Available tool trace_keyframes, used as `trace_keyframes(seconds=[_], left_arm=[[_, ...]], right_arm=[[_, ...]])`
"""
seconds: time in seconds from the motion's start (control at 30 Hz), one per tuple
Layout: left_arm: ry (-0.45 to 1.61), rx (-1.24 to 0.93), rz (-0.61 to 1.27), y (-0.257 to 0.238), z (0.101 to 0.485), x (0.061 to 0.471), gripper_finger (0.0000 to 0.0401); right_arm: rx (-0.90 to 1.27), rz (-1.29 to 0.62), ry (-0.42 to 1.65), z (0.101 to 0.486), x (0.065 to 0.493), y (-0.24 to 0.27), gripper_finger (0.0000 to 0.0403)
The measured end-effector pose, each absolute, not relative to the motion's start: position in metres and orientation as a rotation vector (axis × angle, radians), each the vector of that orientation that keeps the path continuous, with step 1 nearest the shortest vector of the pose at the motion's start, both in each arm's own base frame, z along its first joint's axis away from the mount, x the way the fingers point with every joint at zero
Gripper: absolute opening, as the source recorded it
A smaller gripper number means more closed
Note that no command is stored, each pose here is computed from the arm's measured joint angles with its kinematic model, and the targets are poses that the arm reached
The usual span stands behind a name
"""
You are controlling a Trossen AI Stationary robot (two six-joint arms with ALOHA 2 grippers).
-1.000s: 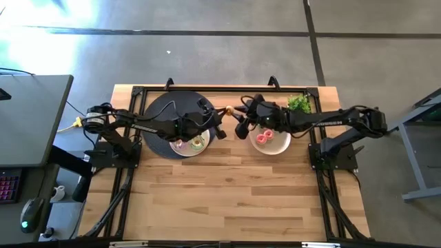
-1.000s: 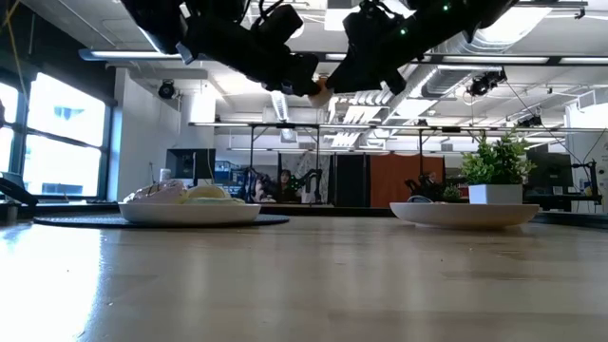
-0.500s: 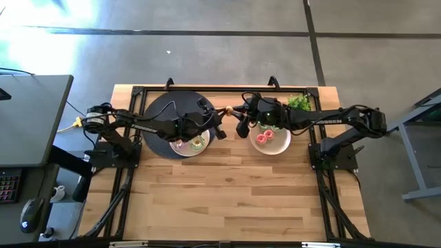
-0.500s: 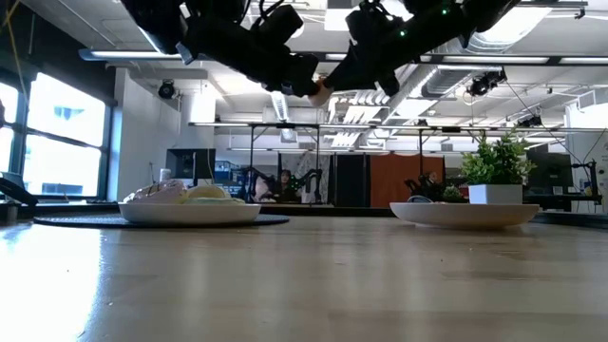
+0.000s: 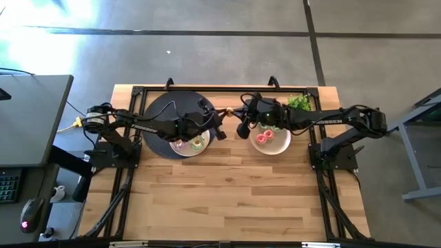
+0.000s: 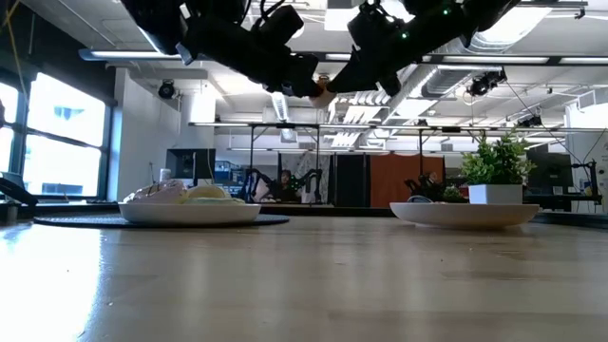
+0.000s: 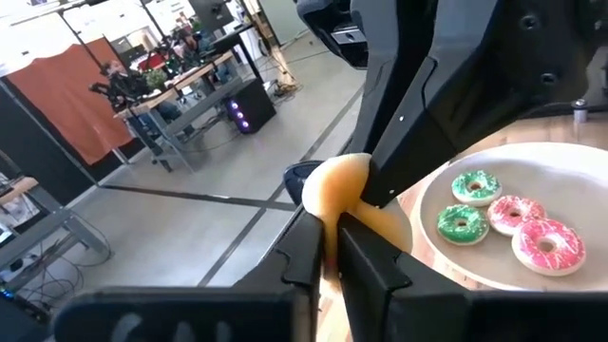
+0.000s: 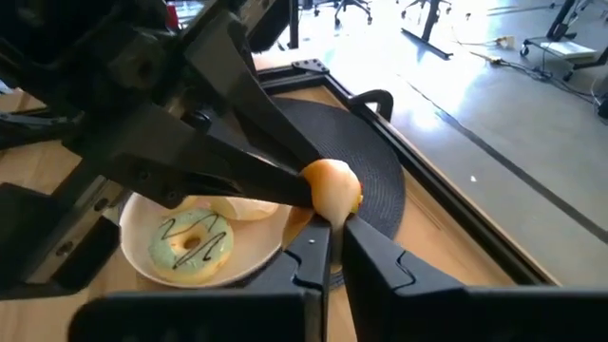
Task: Pick & Place donuts
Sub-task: Put the small yellow donut on the right white plate
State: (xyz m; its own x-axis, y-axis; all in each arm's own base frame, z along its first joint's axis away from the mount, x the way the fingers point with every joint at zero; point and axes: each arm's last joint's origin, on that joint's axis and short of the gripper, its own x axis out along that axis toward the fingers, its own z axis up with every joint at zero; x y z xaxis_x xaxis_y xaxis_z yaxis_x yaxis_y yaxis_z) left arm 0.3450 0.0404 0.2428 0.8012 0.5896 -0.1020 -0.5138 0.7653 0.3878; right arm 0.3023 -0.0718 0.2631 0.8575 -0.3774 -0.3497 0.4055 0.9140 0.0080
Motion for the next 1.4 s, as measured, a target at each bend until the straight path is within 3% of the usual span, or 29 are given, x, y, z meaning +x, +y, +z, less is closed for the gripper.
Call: trace_keyframes(seconds=[0.3,0.5,0.7,1.03,1.4], left_arm=[[0.220,0.350,0.629,0.041,0.244,0.344,0.0126],[0.249,0.357,0.626,0.041,0.241,0.344,0.0167],[0.261,0.362,0.626,0.041,0.240,0.344,0.0175],[0.260,0.362,0.626,0.041,0.240,0.344,0.0175],[0.261,0.362,0.627,0.041,0.240,0.344,0.0175]], right_arm=[[0.073,-0.415,0.476,0.253,0.298,-0.071,0.0012],[-0.035,-0.458,0.789,0.232,0.280,-0.066,0.0009],[-0.147,-0.529,0.991,0.236,0.250,-0.047,0.0009],[-0.106,-0.606,1.295,0.235,0.202,-0.010,0.0007],[-0.046,-0.702,1.377,0.218,0.207,-0.001,0.0007]])
